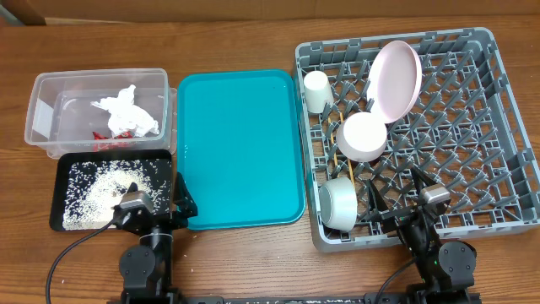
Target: Sort waste into correct bins and load items into the dishwasher
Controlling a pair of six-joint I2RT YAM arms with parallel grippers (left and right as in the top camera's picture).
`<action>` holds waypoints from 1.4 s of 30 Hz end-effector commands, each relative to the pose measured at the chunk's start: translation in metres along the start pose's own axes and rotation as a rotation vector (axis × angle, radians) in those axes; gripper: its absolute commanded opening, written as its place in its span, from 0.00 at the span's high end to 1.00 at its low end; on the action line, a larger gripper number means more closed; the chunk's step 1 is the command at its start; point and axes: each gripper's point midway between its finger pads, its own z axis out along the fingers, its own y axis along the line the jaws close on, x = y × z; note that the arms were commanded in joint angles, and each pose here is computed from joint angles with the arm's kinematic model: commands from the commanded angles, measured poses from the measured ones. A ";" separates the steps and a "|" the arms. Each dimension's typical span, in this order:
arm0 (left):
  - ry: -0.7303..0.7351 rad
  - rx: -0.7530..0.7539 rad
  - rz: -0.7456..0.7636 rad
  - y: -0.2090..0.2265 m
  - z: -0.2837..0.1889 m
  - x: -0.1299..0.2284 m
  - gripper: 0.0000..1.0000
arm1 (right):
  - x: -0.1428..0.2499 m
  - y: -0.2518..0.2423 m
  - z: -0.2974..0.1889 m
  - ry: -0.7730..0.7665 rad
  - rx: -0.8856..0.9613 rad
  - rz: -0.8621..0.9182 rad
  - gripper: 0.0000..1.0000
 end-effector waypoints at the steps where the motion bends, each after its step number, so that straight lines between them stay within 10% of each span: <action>1: 0.008 0.075 0.197 -0.013 -0.001 0.004 0.00 | 0.001 -0.004 0.000 -0.006 0.017 0.002 0.00; 42: 0.011 0.079 0.216 -0.013 -0.001 0.004 0.00 | 0.001 -0.004 0.000 -0.006 0.017 0.002 0.00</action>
